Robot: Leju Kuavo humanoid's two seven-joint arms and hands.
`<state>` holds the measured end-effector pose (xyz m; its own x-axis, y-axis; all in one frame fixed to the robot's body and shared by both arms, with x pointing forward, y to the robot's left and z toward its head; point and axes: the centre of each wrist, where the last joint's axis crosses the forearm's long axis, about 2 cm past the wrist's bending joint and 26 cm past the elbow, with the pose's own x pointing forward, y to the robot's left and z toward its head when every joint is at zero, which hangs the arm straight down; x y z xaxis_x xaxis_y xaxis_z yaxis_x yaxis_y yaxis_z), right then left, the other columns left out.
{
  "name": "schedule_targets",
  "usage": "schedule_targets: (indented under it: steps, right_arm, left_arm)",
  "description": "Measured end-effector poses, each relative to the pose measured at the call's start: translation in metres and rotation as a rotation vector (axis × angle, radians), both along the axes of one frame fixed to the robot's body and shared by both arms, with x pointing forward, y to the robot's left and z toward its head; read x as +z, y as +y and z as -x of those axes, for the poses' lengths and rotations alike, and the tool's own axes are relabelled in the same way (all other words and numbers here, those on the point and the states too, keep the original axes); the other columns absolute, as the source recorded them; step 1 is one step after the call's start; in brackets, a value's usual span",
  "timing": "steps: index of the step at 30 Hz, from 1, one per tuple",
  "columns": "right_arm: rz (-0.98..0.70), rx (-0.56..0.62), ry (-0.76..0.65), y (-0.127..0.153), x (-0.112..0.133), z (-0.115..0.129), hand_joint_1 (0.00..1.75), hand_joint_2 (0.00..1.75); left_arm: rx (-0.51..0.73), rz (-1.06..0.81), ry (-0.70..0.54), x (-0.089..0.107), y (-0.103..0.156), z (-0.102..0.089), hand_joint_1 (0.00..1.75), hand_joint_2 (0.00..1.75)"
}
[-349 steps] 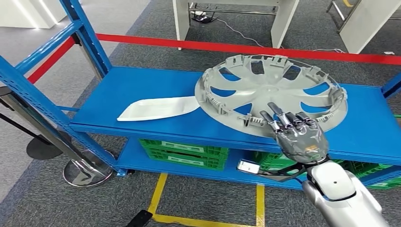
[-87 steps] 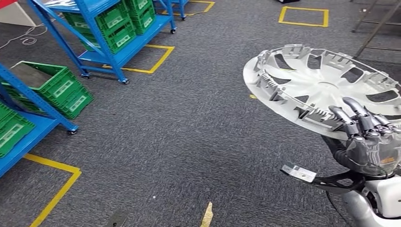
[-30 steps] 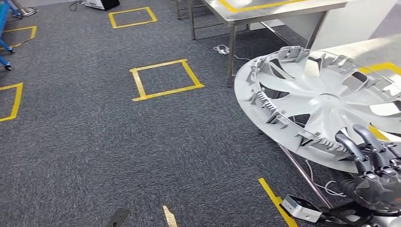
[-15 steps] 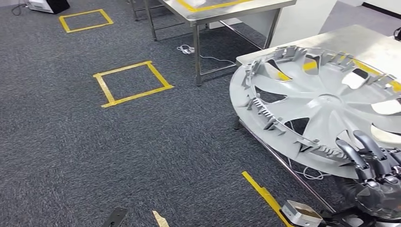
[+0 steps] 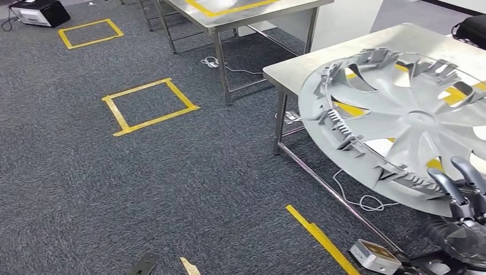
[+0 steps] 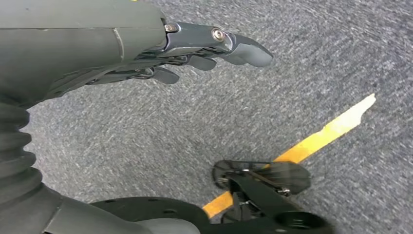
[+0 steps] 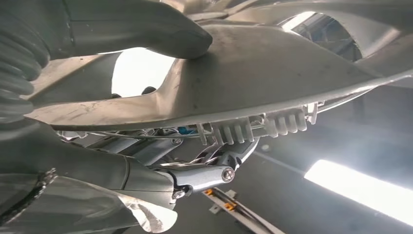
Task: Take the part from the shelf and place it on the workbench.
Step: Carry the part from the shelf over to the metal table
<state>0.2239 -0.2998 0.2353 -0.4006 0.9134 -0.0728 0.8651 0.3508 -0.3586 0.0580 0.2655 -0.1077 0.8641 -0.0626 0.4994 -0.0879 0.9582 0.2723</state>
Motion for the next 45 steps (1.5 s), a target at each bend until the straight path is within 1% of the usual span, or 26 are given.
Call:
schedule_targets:
  steps: [45]
  right_arm:
    - [-0.014, -0.036, -0.008, -0.0080, 0.0009, 0.0021, 1.75, 1.75]
  left_arm:
    - [-0.002, 0.022, -0.007, -0.0003, 0.0011, 0.0003, 0.00, 1.75]
